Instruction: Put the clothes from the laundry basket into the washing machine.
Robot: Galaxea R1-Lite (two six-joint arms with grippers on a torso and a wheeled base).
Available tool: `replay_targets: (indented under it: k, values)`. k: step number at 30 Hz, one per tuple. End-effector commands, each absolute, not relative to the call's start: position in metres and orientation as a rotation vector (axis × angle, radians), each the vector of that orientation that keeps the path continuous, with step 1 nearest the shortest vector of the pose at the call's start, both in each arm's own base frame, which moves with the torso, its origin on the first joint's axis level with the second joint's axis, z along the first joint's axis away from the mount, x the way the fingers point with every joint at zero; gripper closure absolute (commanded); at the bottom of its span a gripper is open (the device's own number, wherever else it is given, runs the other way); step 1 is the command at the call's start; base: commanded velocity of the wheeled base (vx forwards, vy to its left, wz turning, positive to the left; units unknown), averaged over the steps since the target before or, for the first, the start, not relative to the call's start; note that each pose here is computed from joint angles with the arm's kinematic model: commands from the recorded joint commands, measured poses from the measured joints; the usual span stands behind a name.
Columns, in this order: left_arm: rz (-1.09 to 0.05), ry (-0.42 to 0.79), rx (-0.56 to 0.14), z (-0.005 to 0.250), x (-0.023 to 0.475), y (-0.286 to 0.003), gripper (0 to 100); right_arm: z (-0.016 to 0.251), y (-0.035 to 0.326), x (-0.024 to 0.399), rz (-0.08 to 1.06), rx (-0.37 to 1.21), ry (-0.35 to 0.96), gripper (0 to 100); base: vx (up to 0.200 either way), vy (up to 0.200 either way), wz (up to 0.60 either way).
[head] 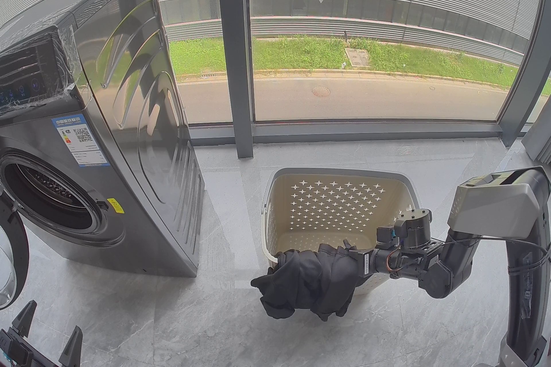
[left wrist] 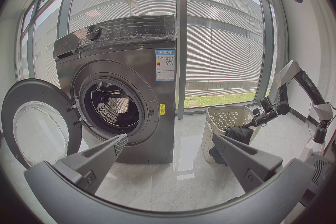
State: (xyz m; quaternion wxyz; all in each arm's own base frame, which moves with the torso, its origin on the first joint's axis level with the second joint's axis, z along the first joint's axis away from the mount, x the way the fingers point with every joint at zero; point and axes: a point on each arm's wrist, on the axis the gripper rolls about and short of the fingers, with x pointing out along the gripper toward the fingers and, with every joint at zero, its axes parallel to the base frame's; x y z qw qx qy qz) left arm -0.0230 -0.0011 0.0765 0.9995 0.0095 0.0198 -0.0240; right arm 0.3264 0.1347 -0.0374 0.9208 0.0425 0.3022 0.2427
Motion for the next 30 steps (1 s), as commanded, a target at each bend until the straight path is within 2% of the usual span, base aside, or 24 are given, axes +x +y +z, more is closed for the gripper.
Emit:
replay_targets:
  k: [1,4,6,8,14,18,22,30]
  values:
    - [-0.048,0.041,0.019,0.072,-0.023,-0.001,0,-0.031,0.136,0.328,0.503,0.095,0.598,100,0.0,0.0,0.0]
    - [-0.048,0.041,0.019,0.072,-0.023,-0.001,0,-0.023,0.136,0.329,0.506,0.104,0.576,100,0.0,0.0,0.0]
    - [-0.048,0.041,0.019,0.072,-0.023,-0.001,0,0.001,0.135,0.328,0.515,0.121,0.49,100,0.0,0.0,0.0]
    - [-0.048,0.041,0.019,0.072,-0.023,-0.001,0,0.017,0.134,0.326,0.515,0.149,0.446,100,0.0,0.0,0.0]
    - [-0.048,0.041,0.019,0.072,-0.023,-0.001,0,0.088,0.127,0.305,0.532,0.258,0.287,100,0.0,0.0,0.0]
    - [-0.048,0.041,0.019,0.072,-0.023,-0.001,0,0.122,0.121,0.291,0.546,0.298,0.201,100,0.0,0.0,0.0]
    - [-0.048,0.041,0.019,0.072,-0.023,-0.001,0,0.139,0.118,0.279,0.557,0.331,0.159,100,0.0,0.0,0.0]
    - [-0.048,0.041,0.019,0.072,-0.023,-0.001,0,0.153,0.115,0.267,0.572,0.406,0.088,100,0.0,0.0,0.0]
